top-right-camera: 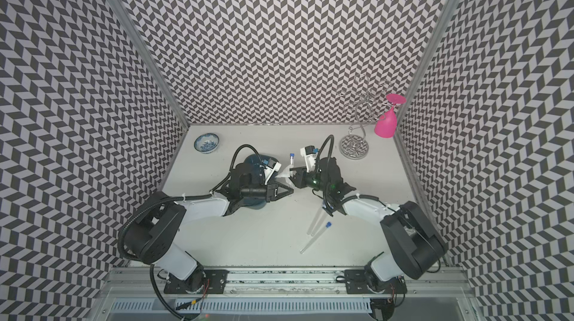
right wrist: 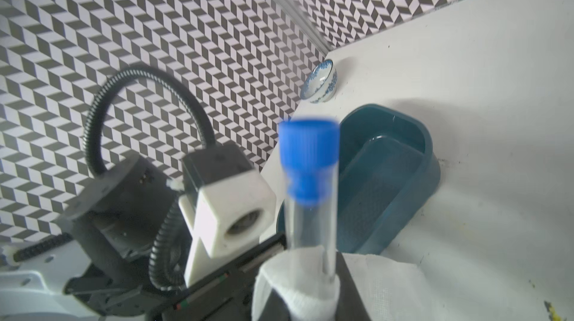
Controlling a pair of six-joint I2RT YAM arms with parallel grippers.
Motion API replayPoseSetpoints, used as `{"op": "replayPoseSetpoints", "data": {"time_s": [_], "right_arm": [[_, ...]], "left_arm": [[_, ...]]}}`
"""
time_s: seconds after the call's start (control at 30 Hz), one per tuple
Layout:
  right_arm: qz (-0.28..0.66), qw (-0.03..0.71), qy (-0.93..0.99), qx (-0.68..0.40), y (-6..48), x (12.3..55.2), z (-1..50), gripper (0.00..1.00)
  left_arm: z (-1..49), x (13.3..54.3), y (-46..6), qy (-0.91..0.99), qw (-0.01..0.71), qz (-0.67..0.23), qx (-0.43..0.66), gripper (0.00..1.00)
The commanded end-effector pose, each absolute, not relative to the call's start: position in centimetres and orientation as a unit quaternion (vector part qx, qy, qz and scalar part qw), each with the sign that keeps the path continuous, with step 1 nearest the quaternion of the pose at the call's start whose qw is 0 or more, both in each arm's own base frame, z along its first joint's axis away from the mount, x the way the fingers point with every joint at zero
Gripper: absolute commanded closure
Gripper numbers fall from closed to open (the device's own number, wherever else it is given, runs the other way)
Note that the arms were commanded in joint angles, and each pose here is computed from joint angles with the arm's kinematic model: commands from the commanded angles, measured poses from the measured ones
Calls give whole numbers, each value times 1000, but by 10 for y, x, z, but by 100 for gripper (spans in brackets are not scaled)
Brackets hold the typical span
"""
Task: Wipe the exteriors of test tubes
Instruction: Wipe the dirt from the test tube.
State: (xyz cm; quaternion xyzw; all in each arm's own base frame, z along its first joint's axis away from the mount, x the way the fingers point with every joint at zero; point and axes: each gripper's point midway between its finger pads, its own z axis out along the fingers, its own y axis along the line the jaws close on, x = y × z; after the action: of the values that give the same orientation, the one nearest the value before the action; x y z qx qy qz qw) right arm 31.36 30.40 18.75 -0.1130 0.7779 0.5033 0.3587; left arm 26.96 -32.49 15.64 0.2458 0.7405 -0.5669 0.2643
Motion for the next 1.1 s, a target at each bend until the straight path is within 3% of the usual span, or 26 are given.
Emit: {"op": "replayPoseSetpoints", "data": {"time_s": [0.0, 0.2, 0.63, 1.07], "right_arm": [[522, 323, 779, -127, 314, 285, 179, 82], [513, 323, 783, -136, 318, 287, 177, 81], [492, 371, 767, -179, 327, 344, 221, 80], [519, 305, 787, -136, 315, 288, 165, 81]], "left_arm": [[188, 286, -326, 713, 320, -568, 258, 89], [187, 286, -326, 714, 319, -568, 257, 89], [188, 279, -326, 712, 317, -575, 252, 89], [187, 287, -323, 714, 323, -568, 251, 89]]}}
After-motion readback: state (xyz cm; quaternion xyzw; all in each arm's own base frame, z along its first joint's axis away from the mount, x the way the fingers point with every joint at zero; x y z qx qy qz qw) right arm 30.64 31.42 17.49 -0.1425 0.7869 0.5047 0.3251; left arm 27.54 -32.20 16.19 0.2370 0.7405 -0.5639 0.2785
